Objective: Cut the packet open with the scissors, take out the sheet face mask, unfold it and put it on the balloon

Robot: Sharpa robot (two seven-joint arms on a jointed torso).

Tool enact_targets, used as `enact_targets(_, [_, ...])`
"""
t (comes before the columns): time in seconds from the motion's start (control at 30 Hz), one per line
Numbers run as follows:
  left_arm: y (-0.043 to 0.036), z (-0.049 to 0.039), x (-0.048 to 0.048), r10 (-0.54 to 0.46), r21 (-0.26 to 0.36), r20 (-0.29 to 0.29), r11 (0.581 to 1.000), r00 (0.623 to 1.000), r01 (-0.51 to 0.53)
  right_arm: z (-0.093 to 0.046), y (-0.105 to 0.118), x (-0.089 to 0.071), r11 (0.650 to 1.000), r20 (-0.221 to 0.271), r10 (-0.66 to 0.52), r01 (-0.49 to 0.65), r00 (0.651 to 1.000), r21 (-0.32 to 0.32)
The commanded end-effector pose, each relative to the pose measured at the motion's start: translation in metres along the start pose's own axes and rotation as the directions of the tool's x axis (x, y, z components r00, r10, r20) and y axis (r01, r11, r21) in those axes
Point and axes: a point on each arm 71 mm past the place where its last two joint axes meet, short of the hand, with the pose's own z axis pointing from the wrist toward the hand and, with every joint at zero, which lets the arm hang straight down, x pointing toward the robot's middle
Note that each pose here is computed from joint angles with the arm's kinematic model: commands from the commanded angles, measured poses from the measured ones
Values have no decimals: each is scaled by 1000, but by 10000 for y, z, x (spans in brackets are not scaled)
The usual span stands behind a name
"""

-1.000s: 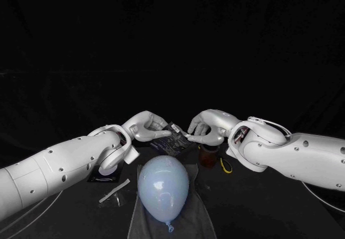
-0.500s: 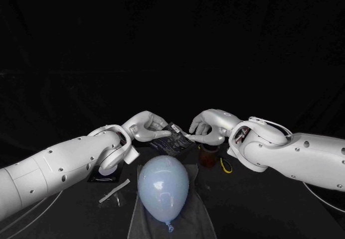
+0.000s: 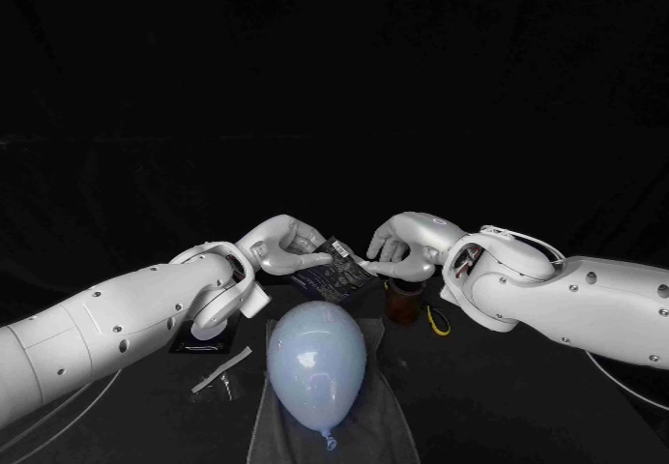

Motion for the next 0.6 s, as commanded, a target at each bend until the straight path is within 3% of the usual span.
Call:
enact_targets(0.03, [-28,9,4,-11,18,-1,1000,1000,11,5,15,25,1000,-26,-16,16,1000,-1])
enact_targets(0.43, [-30,10,6,-16,19,0,1000,1000,16,26,47,81,1000,-48,-15,15,999,-1])
enact_targets(0.6, [-36,10,13,-19,20,-3,1000,1000,20,53,51,85,1000,-26,-17,17,1000,6])
